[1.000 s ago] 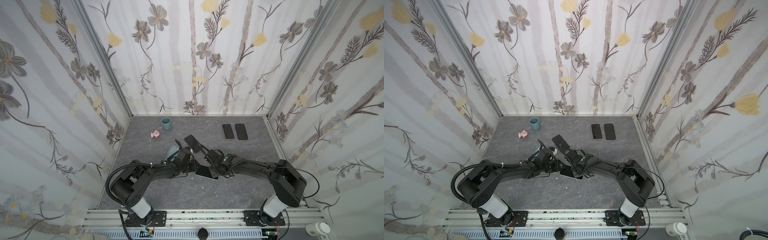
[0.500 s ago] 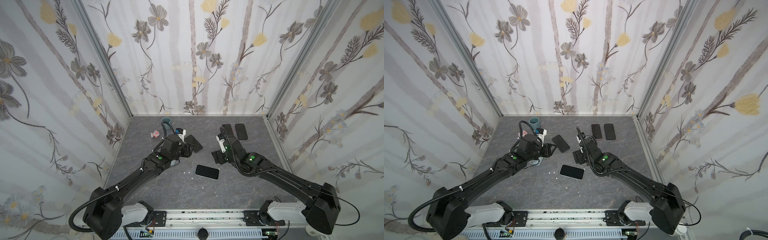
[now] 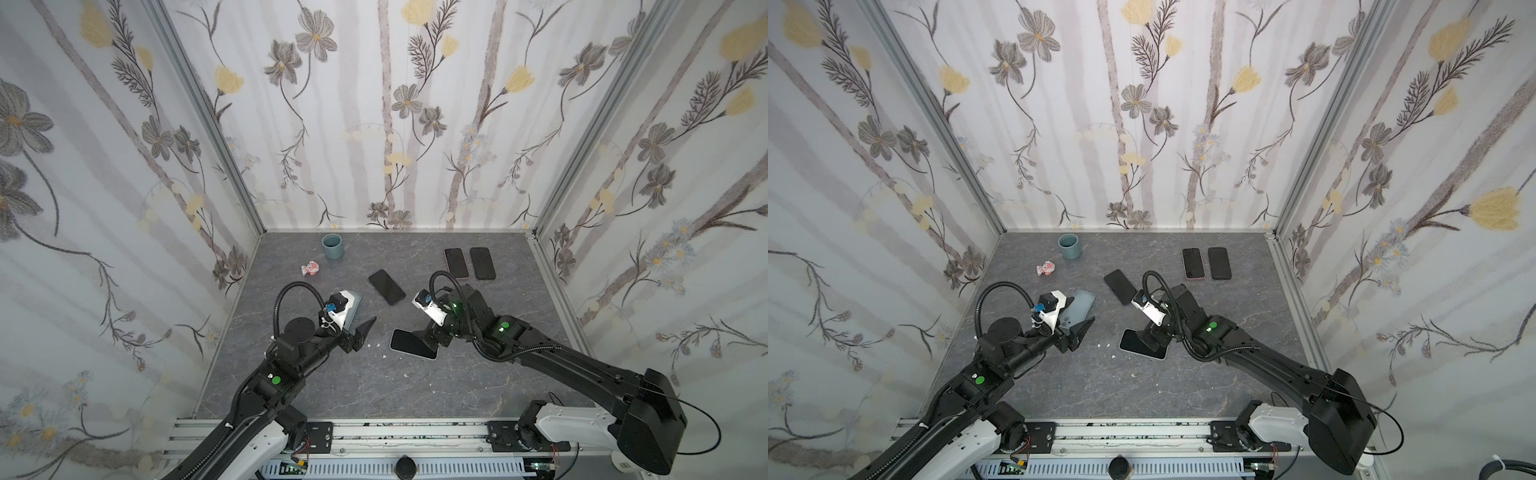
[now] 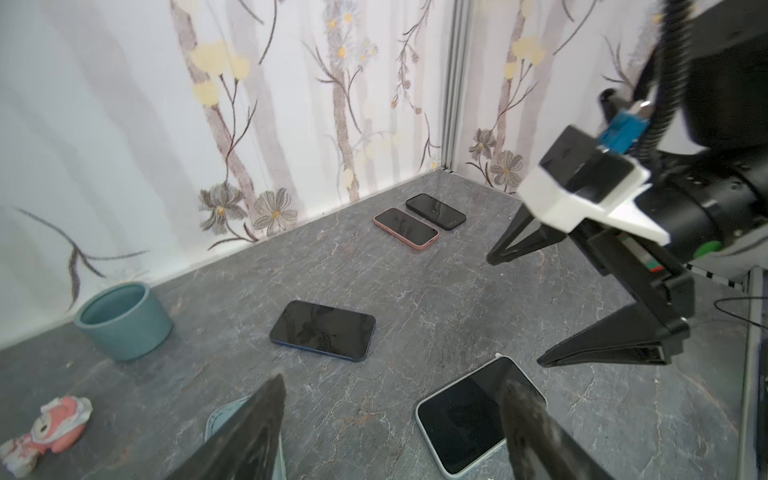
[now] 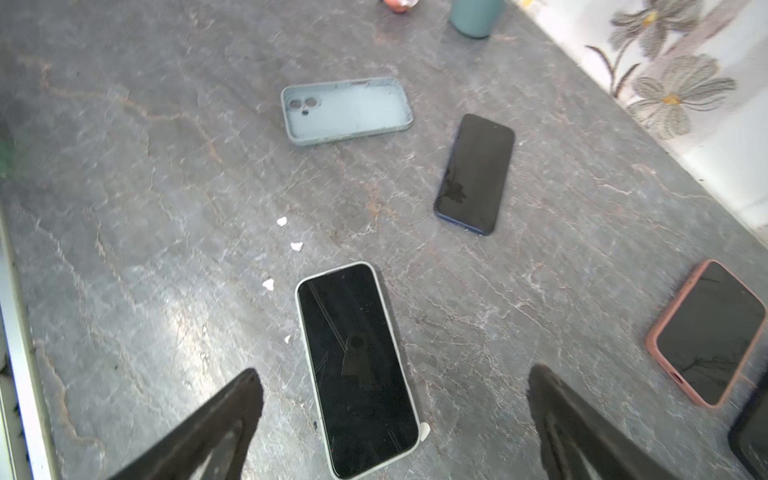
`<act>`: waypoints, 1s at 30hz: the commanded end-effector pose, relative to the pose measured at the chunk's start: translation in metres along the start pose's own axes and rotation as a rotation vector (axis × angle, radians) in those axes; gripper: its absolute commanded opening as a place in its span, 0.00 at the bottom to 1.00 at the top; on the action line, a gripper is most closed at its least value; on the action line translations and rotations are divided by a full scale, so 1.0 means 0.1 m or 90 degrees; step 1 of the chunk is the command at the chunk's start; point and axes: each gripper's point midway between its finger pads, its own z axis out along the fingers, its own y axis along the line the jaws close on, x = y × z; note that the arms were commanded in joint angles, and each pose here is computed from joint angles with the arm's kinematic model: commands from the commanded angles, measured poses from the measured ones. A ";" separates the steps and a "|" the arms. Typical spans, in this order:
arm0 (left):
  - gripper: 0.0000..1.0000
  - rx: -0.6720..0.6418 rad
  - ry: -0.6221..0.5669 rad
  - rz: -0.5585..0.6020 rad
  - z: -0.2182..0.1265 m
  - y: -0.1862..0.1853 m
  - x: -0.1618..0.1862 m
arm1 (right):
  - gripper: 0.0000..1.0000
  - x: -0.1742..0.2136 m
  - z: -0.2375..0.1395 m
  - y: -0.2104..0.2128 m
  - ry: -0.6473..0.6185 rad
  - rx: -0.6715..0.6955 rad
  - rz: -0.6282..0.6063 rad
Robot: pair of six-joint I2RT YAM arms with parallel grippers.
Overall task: Put the phone into the phone case
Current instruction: 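Open both grippers and lift them away from the cased phone, then grasp the cased phone with the right gripper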
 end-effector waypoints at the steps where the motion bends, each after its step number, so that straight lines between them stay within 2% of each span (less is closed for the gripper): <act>1: 0.85 0.087 0.006 0.096 -0.02 -0.24 0.06 | 1.00 0.17 0.12 0.13 0.045 -0.044 -0.062; 6: 0.94 0.198 0.053 0.174 -0.07 -0.61 0.36 | 1.00 0.55 0.40 0.11 0.168 -0.047 -0.061; 8: 0.99 0.221 0.064 0.180 -0.08 -0.69 0.46 | 1.00 0.65 0.48 0.11 0.198 -0.046 -0.062; 11: 1.00 0.252 0.094 0.190 -0.09 -0.79 0.63 | 1.00 0.74 0.57 0.15 0.216 -0.057 -0.062; 16: 1.00 0.251 0.111 0.195 -0.07 -0.81 0.73 | 1.00 0.79 0.66 0.19 0.228 -0.073 -0.057; 26: 1.00 0.254 0.104 0.191 -0.07 -0.82 0.76 | 1.00 1.13 0.79 0.28 0.316 -0.104 -0.050; 30: 1.00 0.253 0.106 0.189 -0.06 -0.83 0.77 | 0.96 1.19 0.81 0.31 0.333 -0.118 -0.048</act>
